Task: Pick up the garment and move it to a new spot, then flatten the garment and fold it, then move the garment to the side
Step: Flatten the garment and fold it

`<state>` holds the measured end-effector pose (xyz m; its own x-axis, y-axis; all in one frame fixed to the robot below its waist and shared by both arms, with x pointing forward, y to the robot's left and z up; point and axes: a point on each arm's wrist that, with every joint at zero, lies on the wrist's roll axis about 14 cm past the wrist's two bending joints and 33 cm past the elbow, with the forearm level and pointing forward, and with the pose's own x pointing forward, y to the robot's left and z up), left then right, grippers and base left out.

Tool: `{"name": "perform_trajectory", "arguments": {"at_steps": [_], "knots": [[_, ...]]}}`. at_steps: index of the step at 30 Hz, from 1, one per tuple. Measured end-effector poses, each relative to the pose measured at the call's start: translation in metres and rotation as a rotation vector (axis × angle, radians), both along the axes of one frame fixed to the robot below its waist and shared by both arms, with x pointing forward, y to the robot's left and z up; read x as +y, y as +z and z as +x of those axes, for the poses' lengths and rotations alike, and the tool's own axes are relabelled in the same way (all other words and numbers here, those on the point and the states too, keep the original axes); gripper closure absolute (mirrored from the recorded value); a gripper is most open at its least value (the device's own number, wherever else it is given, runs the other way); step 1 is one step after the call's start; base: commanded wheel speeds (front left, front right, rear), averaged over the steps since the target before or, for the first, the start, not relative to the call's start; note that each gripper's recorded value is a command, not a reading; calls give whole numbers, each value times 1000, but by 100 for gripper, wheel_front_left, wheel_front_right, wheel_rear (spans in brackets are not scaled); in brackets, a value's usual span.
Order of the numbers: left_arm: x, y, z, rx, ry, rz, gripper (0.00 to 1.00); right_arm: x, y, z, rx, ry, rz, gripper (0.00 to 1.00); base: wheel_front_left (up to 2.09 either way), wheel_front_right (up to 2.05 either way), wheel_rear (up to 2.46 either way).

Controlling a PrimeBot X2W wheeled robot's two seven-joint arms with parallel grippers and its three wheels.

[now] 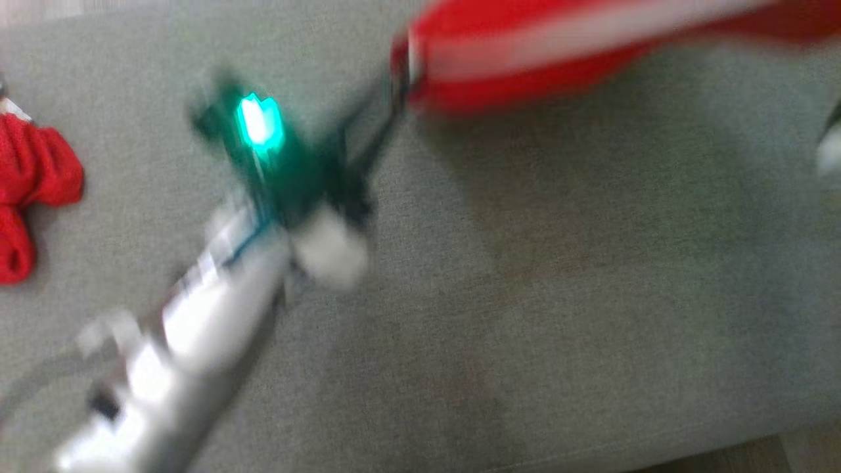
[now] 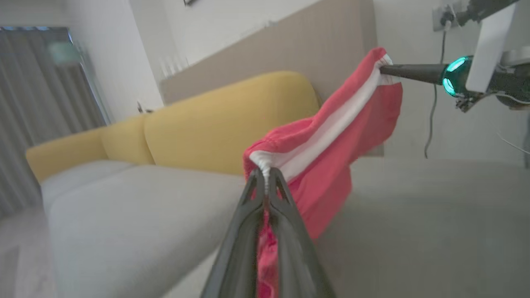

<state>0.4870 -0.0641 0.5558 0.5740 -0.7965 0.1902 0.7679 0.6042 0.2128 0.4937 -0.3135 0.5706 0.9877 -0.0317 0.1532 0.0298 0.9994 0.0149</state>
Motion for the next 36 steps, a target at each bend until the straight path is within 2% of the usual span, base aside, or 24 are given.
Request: {"name": "perform_trajectory", "arguments": {"at_steps": [4, 7, 8, 10, 13, 17, 21, 23, 27, 30, 36], "knots": [[8, -76, -65, 213, -34, 64, 100, 10, -60, -60, 122, -24, 93, 100, 0, 0, 0], [17, -120, -115, 419, -29, 51, 100, 17, -94, -111, 217, -41, 135, 100, 0, 0, 0], [17, -120, -115, 419, -29, 51, 100, 17, -94, -111, 217, -41, 135, 100, 0, 0, 0], [21, -132, -142, 496, -30, 42, 100, 19, -105, -143, 254, -53, 155, 100, 0, 0, 0], [19, -130, -165, 527, -44, 25, 100, 14, -101, -175, 259, -81, 162, 100, 0, 0, 0], [16, -108, -165, 482, -48, -26, 100, 7, -87, -190, 261, -101, 138, 100, 0, 0, 0], [16, -98, -146, 458, -20, -61, 100, 4, -82, -170, 281, -106, 120, 100, 0, 0, 0], [12, -95, -128, 459, -5, -69, 100, 10, -80, -147, 278, -88, 151, 100, 0, 0, 0], [0, -82, -85, 428, 13, -75, 100, 12, -77, -92, 291, -56, 114, 100, 0, 0, 0], [-1, -85, -47, 423, 53, -54, 100, 15, -92, -47, 349, -37, 82, 100, 0, 0, 0], [12, -118, -16, 479, 132, 33, 100, 29, -125, -2, 449, 12, 48, 100, 0, 0, 0]]}}
